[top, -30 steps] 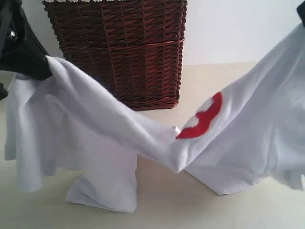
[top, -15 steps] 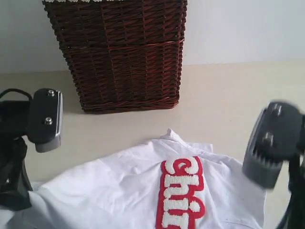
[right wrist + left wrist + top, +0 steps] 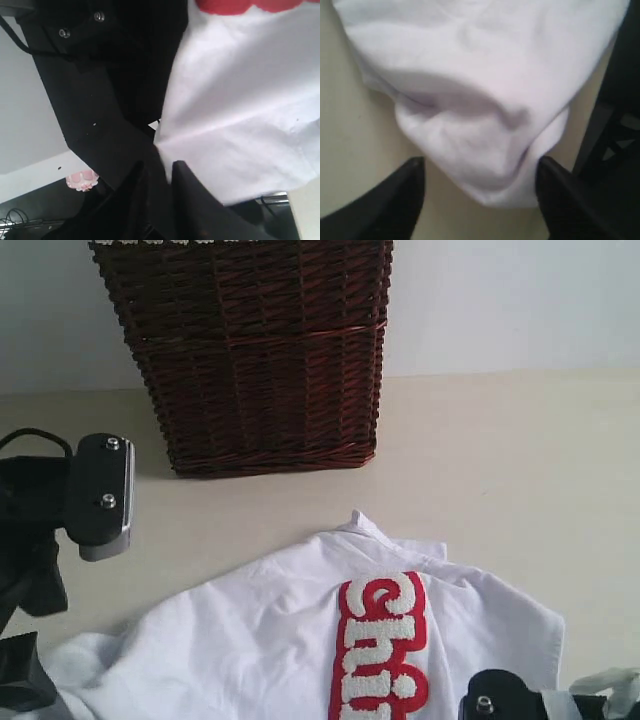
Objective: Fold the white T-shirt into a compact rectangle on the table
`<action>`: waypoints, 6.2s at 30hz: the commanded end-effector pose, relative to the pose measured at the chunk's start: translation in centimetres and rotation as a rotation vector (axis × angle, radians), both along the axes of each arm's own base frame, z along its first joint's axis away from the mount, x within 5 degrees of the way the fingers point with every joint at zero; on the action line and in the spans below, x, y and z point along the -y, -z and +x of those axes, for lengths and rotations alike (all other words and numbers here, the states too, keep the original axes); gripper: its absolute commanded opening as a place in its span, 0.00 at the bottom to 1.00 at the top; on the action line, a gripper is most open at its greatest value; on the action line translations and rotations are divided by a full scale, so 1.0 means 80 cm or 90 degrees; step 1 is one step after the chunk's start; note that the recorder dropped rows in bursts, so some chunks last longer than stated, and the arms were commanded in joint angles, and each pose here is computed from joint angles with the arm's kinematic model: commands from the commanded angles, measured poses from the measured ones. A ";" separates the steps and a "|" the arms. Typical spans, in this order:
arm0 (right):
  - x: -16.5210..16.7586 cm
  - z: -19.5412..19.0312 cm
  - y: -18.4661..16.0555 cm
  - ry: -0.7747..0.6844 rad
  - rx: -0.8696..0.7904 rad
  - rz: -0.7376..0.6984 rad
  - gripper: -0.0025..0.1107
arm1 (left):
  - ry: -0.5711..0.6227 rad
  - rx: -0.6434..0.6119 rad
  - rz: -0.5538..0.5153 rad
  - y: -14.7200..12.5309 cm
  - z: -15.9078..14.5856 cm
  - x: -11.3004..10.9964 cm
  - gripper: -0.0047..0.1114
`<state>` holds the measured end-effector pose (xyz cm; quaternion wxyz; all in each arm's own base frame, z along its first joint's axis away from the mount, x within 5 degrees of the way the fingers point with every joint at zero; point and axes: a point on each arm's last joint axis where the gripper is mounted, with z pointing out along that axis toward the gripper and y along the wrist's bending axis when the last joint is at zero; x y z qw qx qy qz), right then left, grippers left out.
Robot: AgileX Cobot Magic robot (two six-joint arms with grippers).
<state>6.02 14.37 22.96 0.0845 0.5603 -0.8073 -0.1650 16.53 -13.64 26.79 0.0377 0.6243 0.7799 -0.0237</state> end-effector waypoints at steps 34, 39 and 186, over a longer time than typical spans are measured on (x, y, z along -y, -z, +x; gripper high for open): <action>0.064 0.284 0.152 0.544 0.298 -0.288 0.02 | -0.161 0.246 -0.136 -0.068 0.044 0.024 0.04; 0.119 0.332 0.143 0.649 0.305 -0.306 0.02 | -0.138 0.154 -0.111 -0.017 0.037 0.030 0.04; 0.055 0.358 0.046 0.438 0.206 -0.023 0.02 | -0.356 0.077 -0.119 0.092 0.167 0.030 0.21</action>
